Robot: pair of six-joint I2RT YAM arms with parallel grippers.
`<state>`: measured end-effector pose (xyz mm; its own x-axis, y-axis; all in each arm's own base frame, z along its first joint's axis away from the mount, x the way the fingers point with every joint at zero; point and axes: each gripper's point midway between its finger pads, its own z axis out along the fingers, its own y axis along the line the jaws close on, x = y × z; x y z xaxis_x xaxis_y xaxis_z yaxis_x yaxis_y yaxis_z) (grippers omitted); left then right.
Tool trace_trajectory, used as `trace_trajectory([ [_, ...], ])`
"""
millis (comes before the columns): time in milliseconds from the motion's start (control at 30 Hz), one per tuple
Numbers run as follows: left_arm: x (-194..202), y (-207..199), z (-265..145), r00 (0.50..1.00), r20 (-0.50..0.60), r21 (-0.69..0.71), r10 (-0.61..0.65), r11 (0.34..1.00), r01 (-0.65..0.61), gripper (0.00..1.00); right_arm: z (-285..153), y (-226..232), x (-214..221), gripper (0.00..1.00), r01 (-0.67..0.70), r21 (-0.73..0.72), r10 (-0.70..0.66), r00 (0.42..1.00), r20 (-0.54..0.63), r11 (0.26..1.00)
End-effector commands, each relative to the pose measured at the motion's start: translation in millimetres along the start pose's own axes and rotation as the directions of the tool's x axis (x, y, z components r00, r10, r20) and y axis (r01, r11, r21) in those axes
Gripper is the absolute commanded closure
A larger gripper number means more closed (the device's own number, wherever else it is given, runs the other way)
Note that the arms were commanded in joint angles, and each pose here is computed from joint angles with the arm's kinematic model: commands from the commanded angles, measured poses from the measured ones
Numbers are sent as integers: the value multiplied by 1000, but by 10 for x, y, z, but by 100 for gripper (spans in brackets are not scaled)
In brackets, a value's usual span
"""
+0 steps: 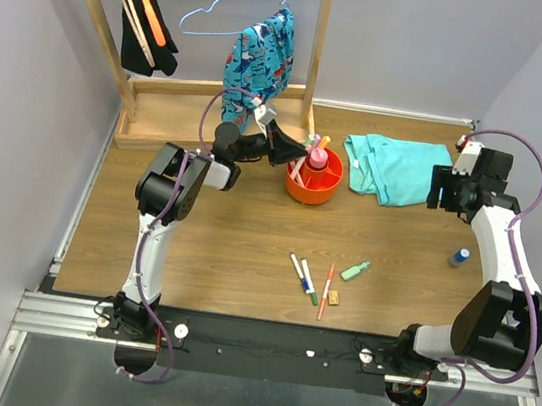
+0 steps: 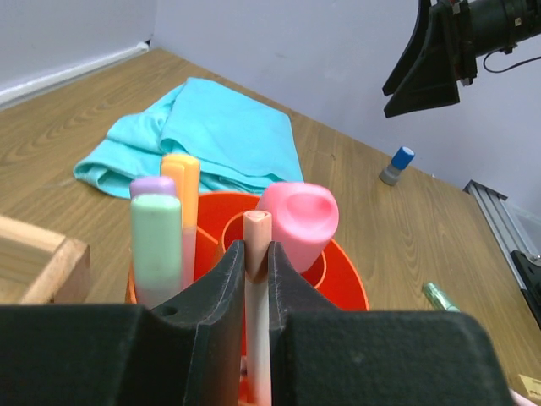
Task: Sort the stationery into containers
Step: Place the pen in the storage box, then pick up the pen from the center of the board.
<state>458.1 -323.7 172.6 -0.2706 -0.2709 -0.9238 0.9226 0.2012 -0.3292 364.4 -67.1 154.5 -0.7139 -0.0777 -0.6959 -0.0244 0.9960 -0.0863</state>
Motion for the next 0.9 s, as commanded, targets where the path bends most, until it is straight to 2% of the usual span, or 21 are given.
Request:
trace_trajectory([
  [0, -123, -110, -84, 998, 37, 6, 46, 999, -46, 85, -37, -31, 17, 23, 5, 13, -5, 1000, 1, 1000],
  [167, -213, -191, -139, 997, 44, 8, 60, 998, -60, 79, -46, -1, 36, 23, -9, 2, 9, 1000, 10, 1000],
  [333, -381, -258, -233, 995, 47, 0, 86, 996, -86, 59, -81, 32, 11, 23, -17, -9, 17, 999, 31, 1000],
  [433, -567, -328, -281, 991, 52, -1, 120, 993, -120, 52, -76, 59, 10, 23, -29, -19, 29, 999, 45, 999],
  [533, -702, -510, -334, 991, 19, 51, 131, 990, -132, 51, -99, 92, 8, 23, -42, -33, 44, 997, 61, 999],
  [600, -652, -655, -397, 992, -29, 88, 123, 989, -120, 51, -130, 113, -8, 23, -42, -39, 45, 996, 73, 998],
  [633, -738, -852, -409, 987, -40, 130, 153, 981, -147, 51, -139, 113, -27, 23, -42, -39, 46, 996, 82, 998],
  [667, -614, -1028, -454, 983, -99, 199, 154, 971, -133, 51, -147, 125, -23, 23, -46, -43, 50, 995, 88, 998],
  [733, -542, -1425, -479, 970, -147, 282, 193, 948, -146, 51, -182, 169, 24, 23, -48, -57, 53, 994, 99, 997],
  [767, -292, -1520, -561, 961, -269, 262, 63, 965, 10, 51, -189, 203, 37, 23, -59, -71, 66, 992, 108, 996],
  [800, -174, -1532, -578, 934, -269, 311, 237, 939, -149, 51, -172, 231, 127, 23, -68, -77, 75, 993, 94, 995],
  [833, -188, -1779, -501, 896, -277, 377, 346, 897, -230, 51, -212, 242, 129, 23, -68, -78, 77, 991, 109, 995],
  [867, 260, -1984, -786, 846, -469, 375, 252, 925, -67, 50, -227, 272, 145, 23, -67, -91, 78, 990, 115, 994],
])
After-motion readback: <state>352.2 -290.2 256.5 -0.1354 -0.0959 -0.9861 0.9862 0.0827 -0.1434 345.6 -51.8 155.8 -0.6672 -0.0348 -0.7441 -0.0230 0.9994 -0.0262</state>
